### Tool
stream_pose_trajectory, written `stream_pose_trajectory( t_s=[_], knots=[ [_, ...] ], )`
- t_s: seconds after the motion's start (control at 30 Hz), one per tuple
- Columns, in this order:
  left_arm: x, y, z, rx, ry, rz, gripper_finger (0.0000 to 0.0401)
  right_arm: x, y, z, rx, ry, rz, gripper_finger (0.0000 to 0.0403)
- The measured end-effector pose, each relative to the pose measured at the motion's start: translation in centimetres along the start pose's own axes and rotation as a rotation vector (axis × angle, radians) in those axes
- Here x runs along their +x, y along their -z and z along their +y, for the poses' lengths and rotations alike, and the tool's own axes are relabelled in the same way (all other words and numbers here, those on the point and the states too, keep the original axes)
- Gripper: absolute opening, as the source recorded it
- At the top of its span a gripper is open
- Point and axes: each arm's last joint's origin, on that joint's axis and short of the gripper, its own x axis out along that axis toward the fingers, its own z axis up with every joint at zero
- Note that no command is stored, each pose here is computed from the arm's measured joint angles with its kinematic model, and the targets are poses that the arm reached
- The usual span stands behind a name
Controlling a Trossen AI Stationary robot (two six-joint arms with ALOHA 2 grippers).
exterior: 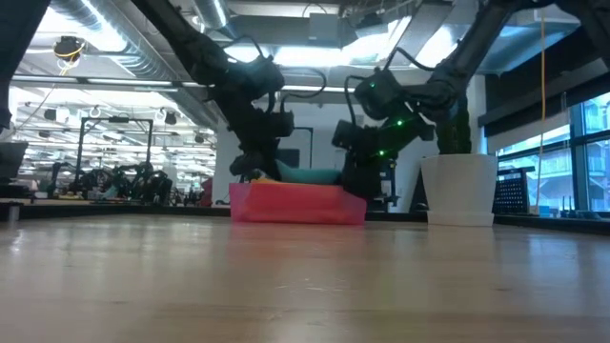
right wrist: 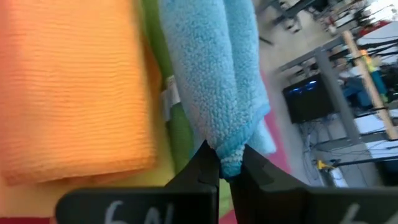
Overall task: Roll microfiber towels into tight, uniform cylinder then place into a basket
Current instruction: Put the rolled blue towel into the red bin, then return to home position
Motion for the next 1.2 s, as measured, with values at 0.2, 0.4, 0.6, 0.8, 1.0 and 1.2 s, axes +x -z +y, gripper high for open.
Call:
stream_pose_trajectory(
  t_s=[0.2, 0.4, 0.6, 0.8, 1.0, 1.2],
  knots=[
    [0.1, 0.2, -0.3, -0.008, 0.022, 0.018, 0.0027, 0.0, 0.0, 0.1, -0.004, -0.030, 0.023, 0.0053],
    [0.1, 0.1, -0.5, -0.001, -0.009, 0.081, 0.0095, -1.2, -0.7, -0.1, -0.021, 0.003, 0.051, 0.0135],
    [-0.9, -0.6, -1.1, 0.028, -0.004, 0.110, 0.0153, -3.2, -2.0, -0.4, -0.041, 0.034, 0.071, 0.0199],
    [-2.8, -1.9, -2.1, 0.074, 0.036, 0.092, 0.0174, -5.4, -3.3, -0.9, 0.003, 0.023, 0.034, 0.0219],
    [-5.6, -3.2, -2.2, 0.078, -0.023, 0.081, 0.0184, -8.4, -4.9, -1.9, 0.028, 0.054, -0.020, 0.0214],
    [-10.8, -4.2, -1.5, -0.054, -0.089, -0.024, 0.0183, -13.0, -6.4, -3.6, 0.102, 0.065, -0.119, 0.0206]
  ],
)
